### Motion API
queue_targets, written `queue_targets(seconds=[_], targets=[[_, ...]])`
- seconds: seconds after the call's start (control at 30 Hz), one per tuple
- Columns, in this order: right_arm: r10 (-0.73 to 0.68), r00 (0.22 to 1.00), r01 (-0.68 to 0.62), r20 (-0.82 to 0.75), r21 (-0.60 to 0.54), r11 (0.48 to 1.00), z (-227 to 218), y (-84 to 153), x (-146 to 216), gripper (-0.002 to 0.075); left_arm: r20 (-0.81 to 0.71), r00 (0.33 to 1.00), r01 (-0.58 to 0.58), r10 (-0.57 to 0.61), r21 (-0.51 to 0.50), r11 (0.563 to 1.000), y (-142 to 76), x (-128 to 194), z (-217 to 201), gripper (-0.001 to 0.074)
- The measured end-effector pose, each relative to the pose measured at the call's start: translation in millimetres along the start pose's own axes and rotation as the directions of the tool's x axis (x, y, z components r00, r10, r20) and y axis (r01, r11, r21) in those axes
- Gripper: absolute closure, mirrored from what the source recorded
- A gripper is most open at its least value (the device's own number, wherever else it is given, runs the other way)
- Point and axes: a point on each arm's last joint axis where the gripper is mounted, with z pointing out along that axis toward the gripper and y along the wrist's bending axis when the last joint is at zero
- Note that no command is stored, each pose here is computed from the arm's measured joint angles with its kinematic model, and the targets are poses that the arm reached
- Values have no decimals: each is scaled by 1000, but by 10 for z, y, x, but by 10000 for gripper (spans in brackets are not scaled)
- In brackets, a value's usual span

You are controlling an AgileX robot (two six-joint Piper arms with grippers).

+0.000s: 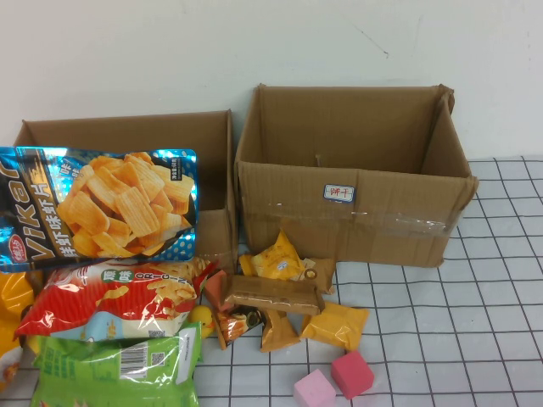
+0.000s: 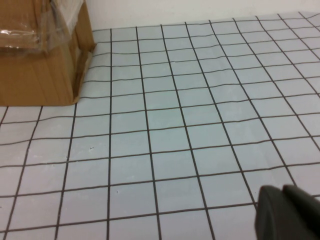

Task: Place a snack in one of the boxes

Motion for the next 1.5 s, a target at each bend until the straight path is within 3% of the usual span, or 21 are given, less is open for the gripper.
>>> queue_targets(seconds=[0.17,0.27,0.33,0.4,0.47,0.53,0.67,0.7,0.73,0.87,0.93,1.03,1.07,1.17,1.3,1.5], targets=[[0,1000,0,2,0,1000,0,0,-2,727,1,998,57,-57,22,998,-20,-2,0,737],[2,1000,-2,2,-1,1000,0,1,-1,727,-6,979,206,-206,70,976,-63,-7,-2,738],[25,1000,-25,0,-11,1000,0,10,0,727,-40,906,422,-421,129,897,-120,-9,-4,738],[97,995,-97,-6,-42,994,-1,38,1,727,-96,779,626,-620,188,757,-187,-32,-17,737],[238,971,-239,-24,-89,967,-4,84,2,727,-141,667,741,-731,224,633,-230,-60,-29,737],[439,896,-444,-70,-153,883,-13,153,-4,727,-164,591,800,-790,244,548,-250,-86,-37,737],[647,742,-670,-174,-214,711,-31,251,-5,727,-139,508,845,-850,275,459,-233,-147,-41,737],[668,721,-693,-187,-219,687,-34,262,-8,727,-123,521,834,-845,285,472,-228,-159,-41,737],[678,709,-705,-193,-223,674,-36,268,-11,727,-105,560,807,-822,295,512,-226,-165,-42,737],[661,727,-687,-187,-234,688,-37,272,-15,727,0,774,590,-633,365,721,-280,-338,-129,737],[654,735,-677,-178,-238,696,-37,270,-20,727,75,849,458,-523,389,799,-327,-563,-226,737],[625,762,-646,-168,-244,723,-36,268,-20,727,123,943,250,-309,350,903,-390,-884,-297,737],[600,782,-622,-166,-248,743,-37,271,-15,727,95,983,123,-160,316,941,-435,-1104,-297,737],[584,794,-608,-170,-249,754,-38,274,-8,727,12,1000,1,-4,272,962,-469,-1393,-230,737],[575,800,-600,-171,-250,760,-38,276,-5,727,-128,987,-64,95,225,972,-481,-1743,-61,737],[573,801,-599,-174,-250,761,-39,277,-2,727,-281,953,-66,113,171,983,-469,-2052,206,706]])
